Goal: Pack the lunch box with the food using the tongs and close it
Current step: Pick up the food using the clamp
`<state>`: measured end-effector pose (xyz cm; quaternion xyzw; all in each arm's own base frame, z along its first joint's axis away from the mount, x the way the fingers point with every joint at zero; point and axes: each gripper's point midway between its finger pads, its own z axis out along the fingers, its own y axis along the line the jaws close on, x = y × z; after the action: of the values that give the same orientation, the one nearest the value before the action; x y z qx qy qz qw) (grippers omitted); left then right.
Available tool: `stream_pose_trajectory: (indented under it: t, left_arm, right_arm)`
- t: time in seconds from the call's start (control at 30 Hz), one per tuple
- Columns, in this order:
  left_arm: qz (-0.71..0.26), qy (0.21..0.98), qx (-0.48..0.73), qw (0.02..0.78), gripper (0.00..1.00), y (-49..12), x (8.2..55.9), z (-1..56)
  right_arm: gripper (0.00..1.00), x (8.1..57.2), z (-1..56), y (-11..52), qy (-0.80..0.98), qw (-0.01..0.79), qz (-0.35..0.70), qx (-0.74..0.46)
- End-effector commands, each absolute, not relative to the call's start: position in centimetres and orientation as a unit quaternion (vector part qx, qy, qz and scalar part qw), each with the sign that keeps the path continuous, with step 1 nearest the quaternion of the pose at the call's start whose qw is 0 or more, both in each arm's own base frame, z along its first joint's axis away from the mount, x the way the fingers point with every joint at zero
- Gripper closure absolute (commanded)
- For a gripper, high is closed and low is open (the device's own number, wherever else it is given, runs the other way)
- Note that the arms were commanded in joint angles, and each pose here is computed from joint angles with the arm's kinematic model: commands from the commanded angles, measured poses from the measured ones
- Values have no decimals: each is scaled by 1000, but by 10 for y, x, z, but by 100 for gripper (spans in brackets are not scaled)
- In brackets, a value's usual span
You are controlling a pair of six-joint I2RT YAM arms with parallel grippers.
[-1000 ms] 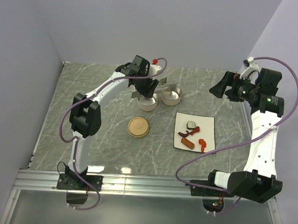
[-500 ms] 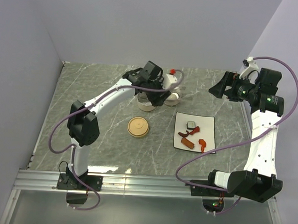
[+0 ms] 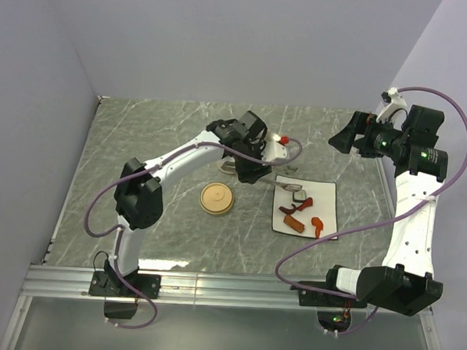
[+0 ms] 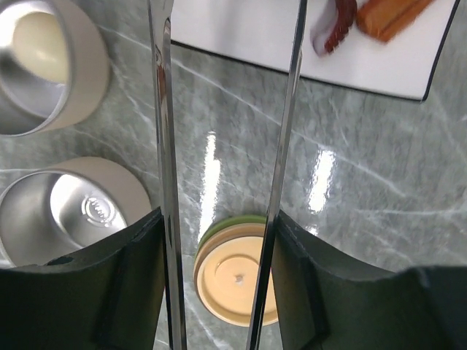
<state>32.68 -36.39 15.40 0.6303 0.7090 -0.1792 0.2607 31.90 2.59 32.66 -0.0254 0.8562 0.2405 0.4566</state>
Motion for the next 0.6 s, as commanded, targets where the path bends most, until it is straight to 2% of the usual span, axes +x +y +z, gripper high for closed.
stream_pose_trajectory:
  t: [0.0,0.23,0.57]
  left_arm:
    - [-162,675,680,235,43,-366,316,139]
    - [-139,670,694,224,44,-373,315,118]
    - [-129,670,690,241,45,-386,326,117]
  right_arm:
    - [0,319,342,25,847,474,239,-38]
    - [0,319,338,27,847,471,242,-39]
    - [0,318,336,30,846,467,252,-42]
